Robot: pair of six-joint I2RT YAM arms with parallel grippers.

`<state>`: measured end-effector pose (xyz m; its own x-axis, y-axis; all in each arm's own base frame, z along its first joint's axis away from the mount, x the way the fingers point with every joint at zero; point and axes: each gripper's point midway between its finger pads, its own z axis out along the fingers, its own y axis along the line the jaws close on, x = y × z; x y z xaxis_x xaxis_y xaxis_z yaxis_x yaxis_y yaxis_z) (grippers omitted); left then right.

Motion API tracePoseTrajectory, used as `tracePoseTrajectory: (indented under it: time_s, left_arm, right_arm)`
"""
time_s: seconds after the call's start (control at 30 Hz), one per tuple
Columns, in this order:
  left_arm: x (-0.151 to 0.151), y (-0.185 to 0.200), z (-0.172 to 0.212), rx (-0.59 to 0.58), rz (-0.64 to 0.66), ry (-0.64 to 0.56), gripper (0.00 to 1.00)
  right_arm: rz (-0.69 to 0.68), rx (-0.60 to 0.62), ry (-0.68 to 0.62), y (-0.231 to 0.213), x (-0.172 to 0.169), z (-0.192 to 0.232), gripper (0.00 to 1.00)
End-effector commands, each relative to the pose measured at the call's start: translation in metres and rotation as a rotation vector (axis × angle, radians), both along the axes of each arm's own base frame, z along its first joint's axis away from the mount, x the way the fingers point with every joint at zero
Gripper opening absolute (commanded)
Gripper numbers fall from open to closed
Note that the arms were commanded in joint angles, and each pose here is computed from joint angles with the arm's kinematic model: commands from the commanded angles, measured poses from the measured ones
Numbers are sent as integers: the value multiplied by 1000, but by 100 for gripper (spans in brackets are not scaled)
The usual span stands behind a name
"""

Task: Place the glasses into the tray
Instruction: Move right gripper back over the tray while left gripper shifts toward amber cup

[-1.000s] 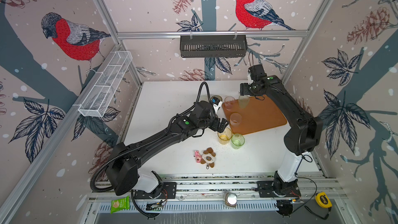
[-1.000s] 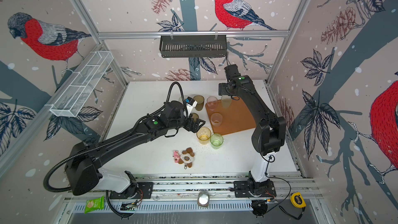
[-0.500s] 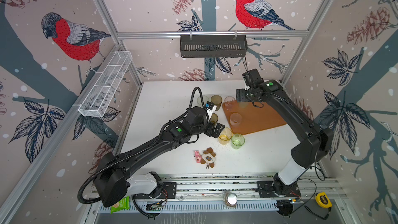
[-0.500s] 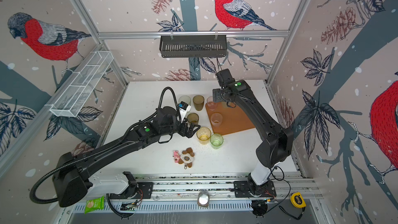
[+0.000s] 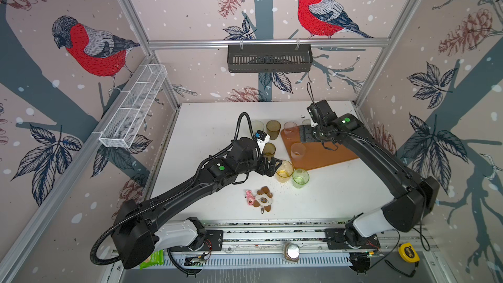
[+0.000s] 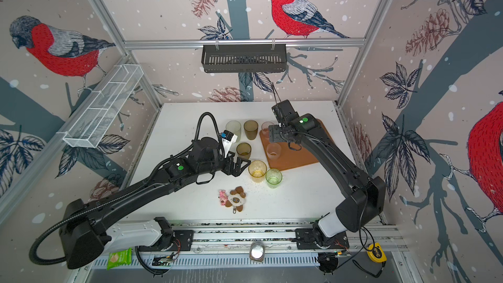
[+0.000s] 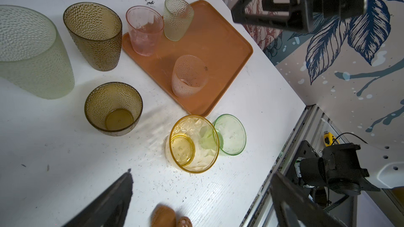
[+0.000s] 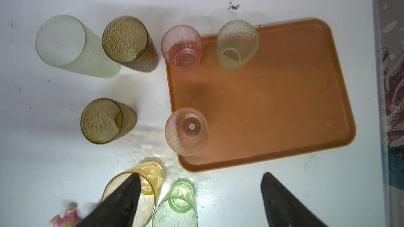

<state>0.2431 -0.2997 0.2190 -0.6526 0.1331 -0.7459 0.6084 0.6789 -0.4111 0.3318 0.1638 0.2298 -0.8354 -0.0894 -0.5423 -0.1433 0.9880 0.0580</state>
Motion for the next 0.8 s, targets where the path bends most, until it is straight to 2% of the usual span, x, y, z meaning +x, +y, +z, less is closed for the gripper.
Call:
tracePoseTrajectory:
  time_s: [0.0, 0.43, 0.53, 0.77]
  left_arm:
    - [12, 1, 7, -12, 73, 14, 98]
    - [22, 14, 7, 9, 185, 26, 98]
    - [24, 14, 8, -5, 196, 23, 97]
    - [14, 6, 11, -32, 125, 27, 98]
  right_arm:
    - [78, 82, -19, 13, -5, 3, 87]
    - [177, 189, 72, 15, -54, -16, 88]
    - [155, 179, 102, 9, -60, -29, 88]
    - [66, 174, 172, -3, -73, -47, 86]
